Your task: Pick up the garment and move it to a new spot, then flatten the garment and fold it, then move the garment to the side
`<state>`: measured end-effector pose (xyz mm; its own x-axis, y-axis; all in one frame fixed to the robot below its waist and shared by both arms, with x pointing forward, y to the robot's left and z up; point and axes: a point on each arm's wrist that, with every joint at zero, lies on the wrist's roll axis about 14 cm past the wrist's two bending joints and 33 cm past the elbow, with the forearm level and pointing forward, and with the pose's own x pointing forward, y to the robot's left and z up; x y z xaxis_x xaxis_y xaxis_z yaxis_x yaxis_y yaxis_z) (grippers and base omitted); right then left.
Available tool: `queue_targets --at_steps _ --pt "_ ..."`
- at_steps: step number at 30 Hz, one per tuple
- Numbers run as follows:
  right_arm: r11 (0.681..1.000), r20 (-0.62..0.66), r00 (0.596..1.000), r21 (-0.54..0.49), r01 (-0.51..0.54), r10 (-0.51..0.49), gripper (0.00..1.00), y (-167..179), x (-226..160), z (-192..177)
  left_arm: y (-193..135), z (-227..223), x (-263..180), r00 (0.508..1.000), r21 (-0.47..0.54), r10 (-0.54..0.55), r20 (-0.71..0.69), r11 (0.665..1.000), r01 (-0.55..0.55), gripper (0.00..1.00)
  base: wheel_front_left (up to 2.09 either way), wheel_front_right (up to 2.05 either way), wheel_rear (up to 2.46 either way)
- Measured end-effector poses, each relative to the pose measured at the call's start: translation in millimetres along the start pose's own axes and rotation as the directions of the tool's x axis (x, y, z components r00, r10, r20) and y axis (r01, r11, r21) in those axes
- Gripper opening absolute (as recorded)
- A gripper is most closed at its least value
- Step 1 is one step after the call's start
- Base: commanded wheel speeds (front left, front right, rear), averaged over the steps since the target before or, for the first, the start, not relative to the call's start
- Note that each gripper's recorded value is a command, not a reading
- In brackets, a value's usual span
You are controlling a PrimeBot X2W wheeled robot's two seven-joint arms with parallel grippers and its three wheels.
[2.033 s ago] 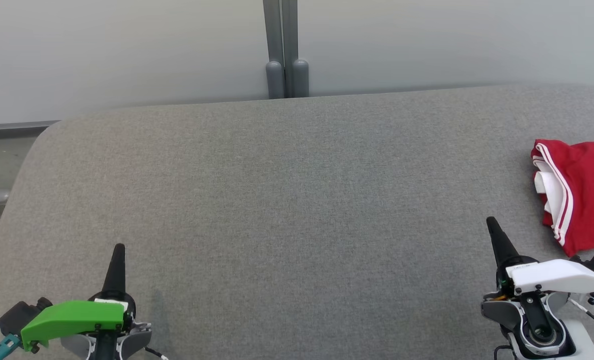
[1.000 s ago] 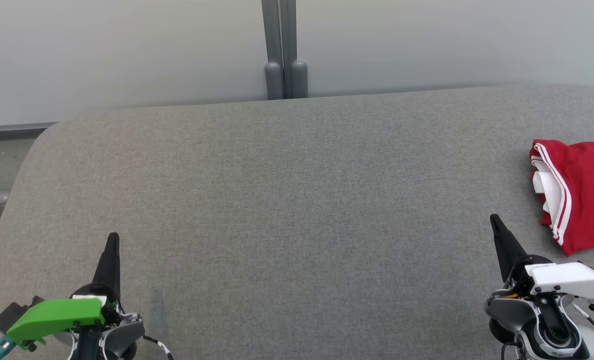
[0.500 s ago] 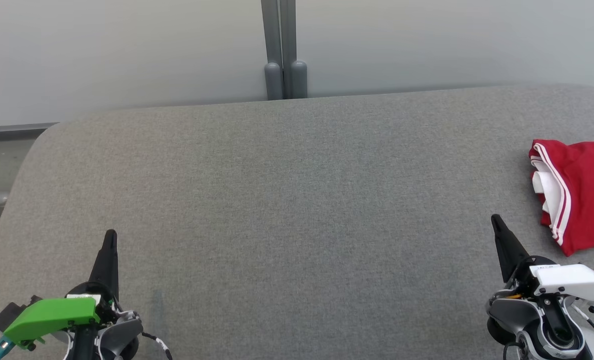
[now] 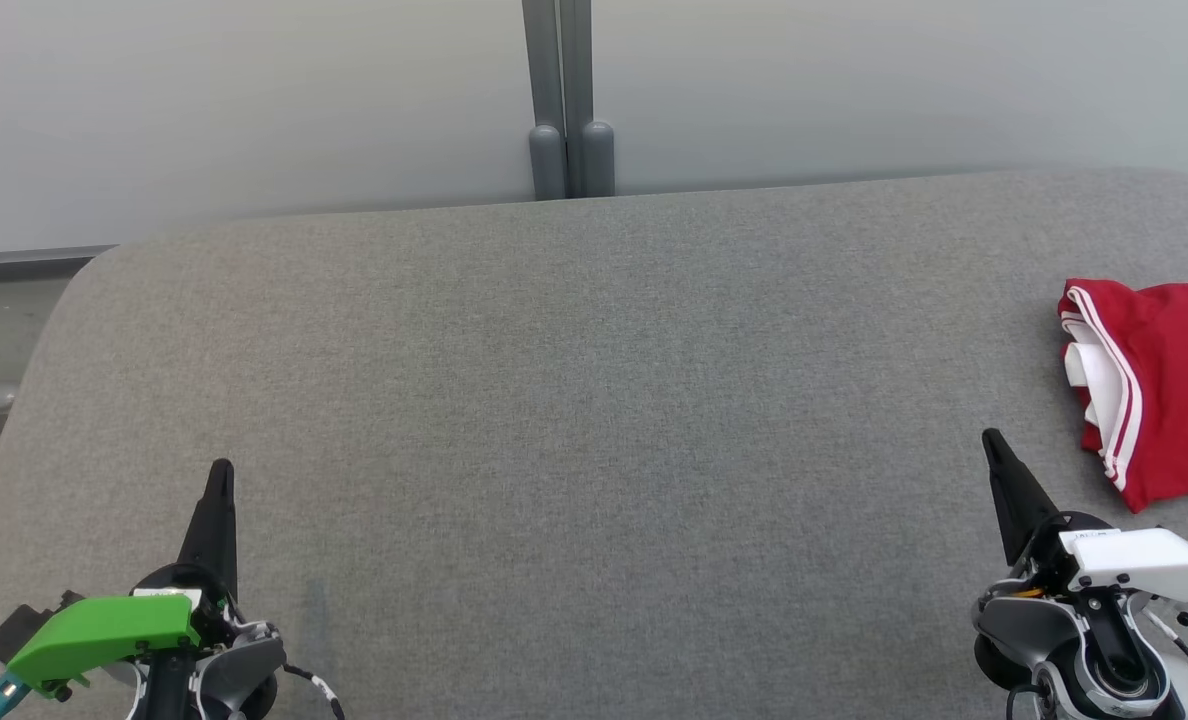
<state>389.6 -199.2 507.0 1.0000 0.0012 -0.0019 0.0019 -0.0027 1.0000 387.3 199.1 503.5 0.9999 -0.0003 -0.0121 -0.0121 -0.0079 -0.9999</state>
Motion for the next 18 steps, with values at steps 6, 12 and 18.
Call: queue_targets --at_steps 6,12,18 --pt "1.000 0.000 1.000 0.000 0.000 0.000 0.00 0.0 0.0 0.0 -0.1 0.0 0.0 1.000 0.000 0.000 0.000 1.000 0.000 0.00 0.00 0.00 0.00" --pt "1.000 0.000 1.000 0.000 0.000 0.000 0.00 0.0 0.0 0.0 -0.1 0.0 0.0 1.000 0.000 0.000 0.000 1.000 0.000 0.00 0.00 0.00 0.00" --pt "1.000 0.000 1.000 0.000 0.000 0.000 0.00 0.0 0.0 0.0 -0.1 0.0 0.0 1.000 0.000 0.000 0.000 1.000 0.000 0.00 0.00 0.00 0.00"
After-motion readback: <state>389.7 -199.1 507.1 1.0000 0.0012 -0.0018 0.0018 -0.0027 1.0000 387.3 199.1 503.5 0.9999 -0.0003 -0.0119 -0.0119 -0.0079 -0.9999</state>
